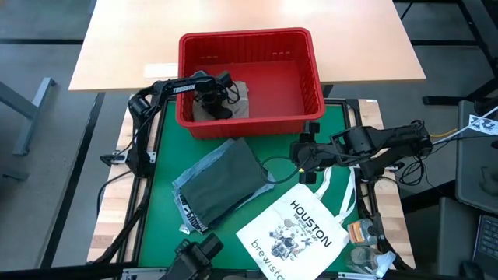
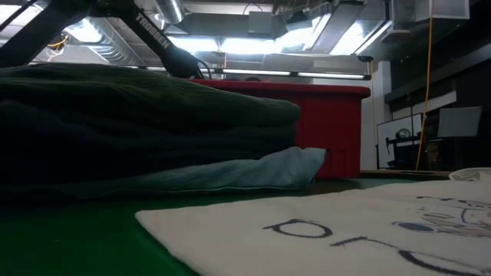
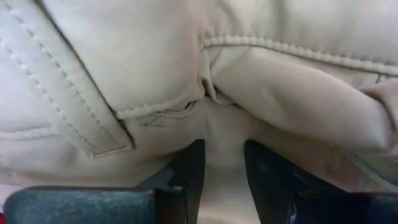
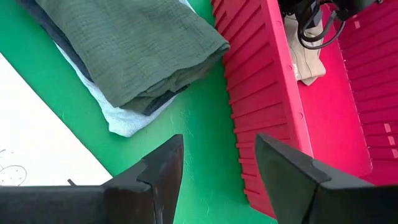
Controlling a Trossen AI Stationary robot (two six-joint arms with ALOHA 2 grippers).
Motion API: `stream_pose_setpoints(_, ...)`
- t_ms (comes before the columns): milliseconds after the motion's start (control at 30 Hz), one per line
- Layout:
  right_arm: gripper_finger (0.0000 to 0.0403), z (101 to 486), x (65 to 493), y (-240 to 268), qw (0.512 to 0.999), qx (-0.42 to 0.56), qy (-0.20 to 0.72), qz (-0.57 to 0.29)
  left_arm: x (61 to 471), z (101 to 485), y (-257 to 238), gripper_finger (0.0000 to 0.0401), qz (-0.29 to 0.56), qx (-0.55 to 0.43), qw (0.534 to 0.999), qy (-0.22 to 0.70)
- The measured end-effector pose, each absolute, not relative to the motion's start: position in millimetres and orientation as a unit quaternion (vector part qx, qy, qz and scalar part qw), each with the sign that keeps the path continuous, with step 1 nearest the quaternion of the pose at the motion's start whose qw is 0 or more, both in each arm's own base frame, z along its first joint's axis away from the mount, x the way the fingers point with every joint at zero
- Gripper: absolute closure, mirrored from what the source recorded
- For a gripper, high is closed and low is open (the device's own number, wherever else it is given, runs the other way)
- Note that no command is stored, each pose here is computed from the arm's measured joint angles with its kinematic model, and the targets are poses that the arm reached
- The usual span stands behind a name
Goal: Fold Laundry from Bin
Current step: Fold the light brown shorts
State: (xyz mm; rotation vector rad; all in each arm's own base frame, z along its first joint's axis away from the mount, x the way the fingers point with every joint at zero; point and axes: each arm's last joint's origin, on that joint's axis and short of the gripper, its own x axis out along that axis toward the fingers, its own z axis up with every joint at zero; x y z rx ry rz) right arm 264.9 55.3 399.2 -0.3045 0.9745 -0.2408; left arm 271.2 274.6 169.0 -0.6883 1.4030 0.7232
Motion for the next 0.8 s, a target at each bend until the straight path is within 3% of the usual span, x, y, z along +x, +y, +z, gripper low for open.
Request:
stream_pose_setpoints(300, 0.0203, 399.1, 264.9, 55.2, 0.865, -0.145, 0.466, -0.115, 272.3, 168.8, 275.8, 0.0294, 0.320, -0.301, 0.657, 0.612)
stream_pose_setpoints(633, 0.0203, 399.1, 264.8, 55.2, 0.865, -0.146, 0.466, -0.115, 276.0, 169.2, 279.1, 0.0393, 0.328, -0.298, 0.672, 0.593)
stream_pose_setpoints(800, 0.0203, 399.1, 264.8, 55.2, 0.865, -0.146, 0.466, -0.115, 279.4, 169.5, 281.0, 0.0399, 0.320, -0.304, 0.689, 0.576)
